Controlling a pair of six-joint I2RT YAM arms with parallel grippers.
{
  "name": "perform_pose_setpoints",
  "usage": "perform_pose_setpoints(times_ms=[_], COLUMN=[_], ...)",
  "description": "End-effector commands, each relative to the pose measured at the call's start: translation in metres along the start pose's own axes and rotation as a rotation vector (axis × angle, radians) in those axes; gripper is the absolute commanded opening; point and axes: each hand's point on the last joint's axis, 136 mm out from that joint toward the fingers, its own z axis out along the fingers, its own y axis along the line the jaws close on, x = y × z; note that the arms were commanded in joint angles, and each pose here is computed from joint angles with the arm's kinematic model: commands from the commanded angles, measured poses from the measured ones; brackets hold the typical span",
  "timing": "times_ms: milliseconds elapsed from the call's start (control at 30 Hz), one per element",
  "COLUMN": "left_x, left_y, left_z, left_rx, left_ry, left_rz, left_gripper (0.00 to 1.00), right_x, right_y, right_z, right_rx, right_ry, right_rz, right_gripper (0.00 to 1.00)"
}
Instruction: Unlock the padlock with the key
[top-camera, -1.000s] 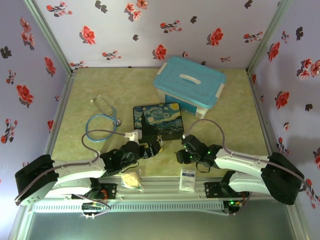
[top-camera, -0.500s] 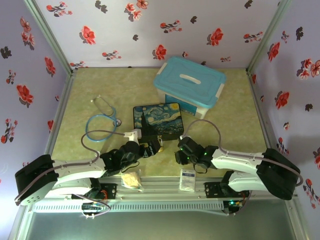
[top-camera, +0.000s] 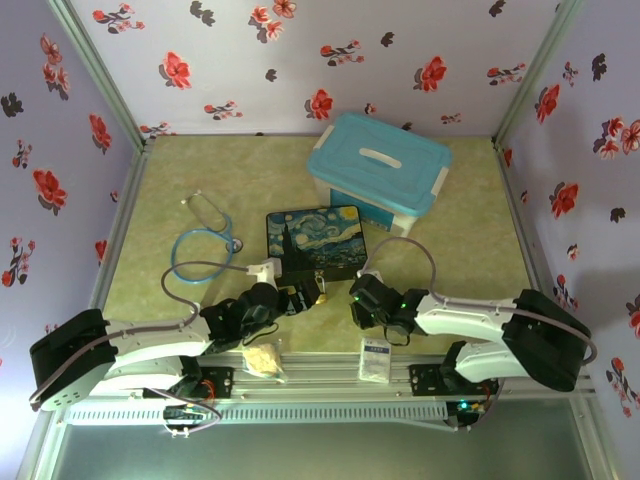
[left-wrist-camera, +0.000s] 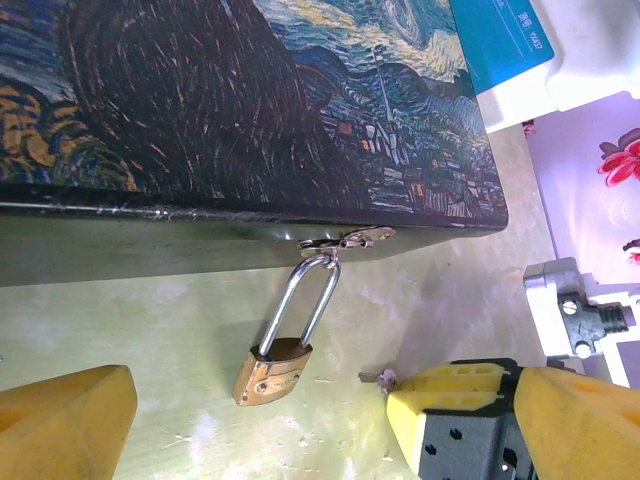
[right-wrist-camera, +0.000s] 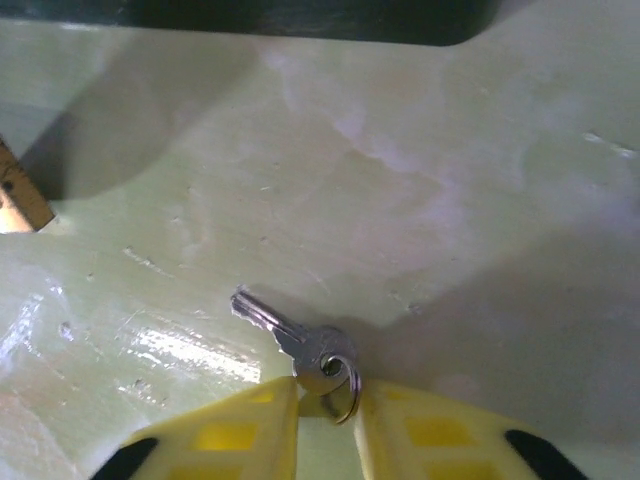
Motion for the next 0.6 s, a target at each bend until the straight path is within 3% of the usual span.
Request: perform_pose_setpoints(times_ms=[0, 100, 300, 467, 567], left_x=[-0.008, -0.007, -0.008, -0.012, -0.015], left_y=[-0.003, -0.001, -0.003, -0.01, -0.014], left_z=[-0.004, -0.004, -0.006, -0.006, -0.007], left_rx=[0.007, 0.0, 0.008, 0.026, 0.048], left_ry=[-0.043, -0.041, -0.043, -0.052, -0.07], left_rz=[-0.014, -0.007, 0.013, 0.005, -0.023], left_gripper=[0.97, 0.97, 0.87, 0.86, 0.79], right_x=[0.012, 0.011, 0.001, -0.011, -0.018], right_y=[0.018, 0.019, 0.024, 0.029, 0.033], right_z=[0.014, 0.013, 0.007, -0.003, -0.011], right_rx=[-0.096, -0.105, -0.123, -0.173, -0.229], right_ry=[0.048, 0.038, 0.01, -0.034, -0.059], right_rz=[0.033, 0.041, 0.055, 0.094, 0.146], right_gripper=[0.15, 0.1, 0.0, 0.0, 0.0])
